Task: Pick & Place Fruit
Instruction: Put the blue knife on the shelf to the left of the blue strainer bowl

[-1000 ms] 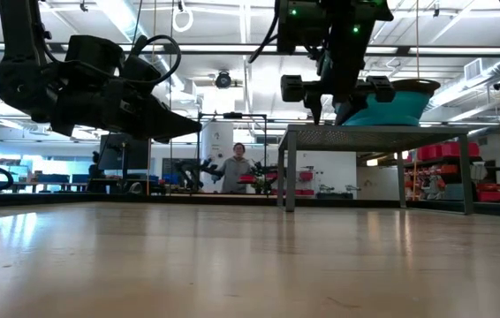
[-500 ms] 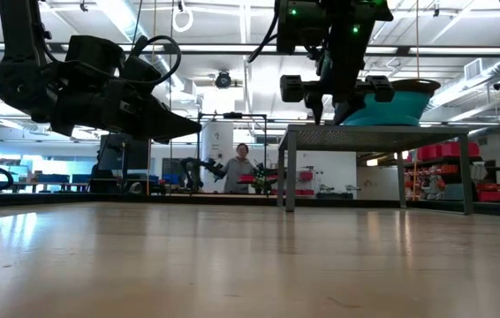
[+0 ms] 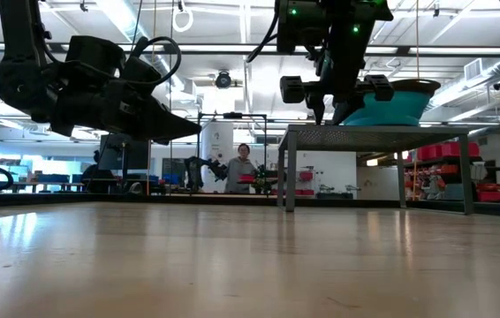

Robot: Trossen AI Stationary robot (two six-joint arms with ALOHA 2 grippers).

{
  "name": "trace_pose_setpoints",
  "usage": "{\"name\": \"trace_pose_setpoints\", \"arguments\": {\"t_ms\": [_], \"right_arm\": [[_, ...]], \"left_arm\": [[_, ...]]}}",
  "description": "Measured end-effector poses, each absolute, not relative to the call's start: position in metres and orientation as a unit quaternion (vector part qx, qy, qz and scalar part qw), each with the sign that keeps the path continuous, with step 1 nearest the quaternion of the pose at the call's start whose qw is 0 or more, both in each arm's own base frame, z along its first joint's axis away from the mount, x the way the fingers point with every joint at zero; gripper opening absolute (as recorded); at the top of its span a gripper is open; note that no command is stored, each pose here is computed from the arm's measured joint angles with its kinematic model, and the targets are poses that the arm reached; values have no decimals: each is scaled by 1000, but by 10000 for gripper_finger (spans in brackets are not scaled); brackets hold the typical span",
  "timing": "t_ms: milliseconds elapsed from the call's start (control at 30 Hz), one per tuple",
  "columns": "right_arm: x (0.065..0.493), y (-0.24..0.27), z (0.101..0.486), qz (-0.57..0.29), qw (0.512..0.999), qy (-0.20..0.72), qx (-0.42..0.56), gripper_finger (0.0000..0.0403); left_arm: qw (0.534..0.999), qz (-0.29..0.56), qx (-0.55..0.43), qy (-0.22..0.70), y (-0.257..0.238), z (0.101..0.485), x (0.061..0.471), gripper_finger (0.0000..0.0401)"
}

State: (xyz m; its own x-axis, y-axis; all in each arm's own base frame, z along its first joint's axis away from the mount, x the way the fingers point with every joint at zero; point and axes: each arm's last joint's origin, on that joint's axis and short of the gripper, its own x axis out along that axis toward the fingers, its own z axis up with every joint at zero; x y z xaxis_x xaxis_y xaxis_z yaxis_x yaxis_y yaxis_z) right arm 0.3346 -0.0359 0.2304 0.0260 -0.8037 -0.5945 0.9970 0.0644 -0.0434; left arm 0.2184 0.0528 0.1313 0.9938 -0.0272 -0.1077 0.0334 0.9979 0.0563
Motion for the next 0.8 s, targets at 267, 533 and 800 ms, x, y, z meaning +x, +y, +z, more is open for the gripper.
{"name": "trace_pose_setpoints", "arguments": {"t_ms": [267, 533, 800], "right_arm": [[334, -36, 230, -653, 687, 246, 201, 142], [335, -34, 230, -650, 690, 250, 200, 130], [331, -33, 236, -642, 693, 259, 203, 127]], "left_arm": [[998, -17, 28, 57, 53, 131, 218, 9], [998, -17, 26, 60, 53, 130, 218, 18], [997, -17, 25, 66, 53, 129, 218, 20]]}}
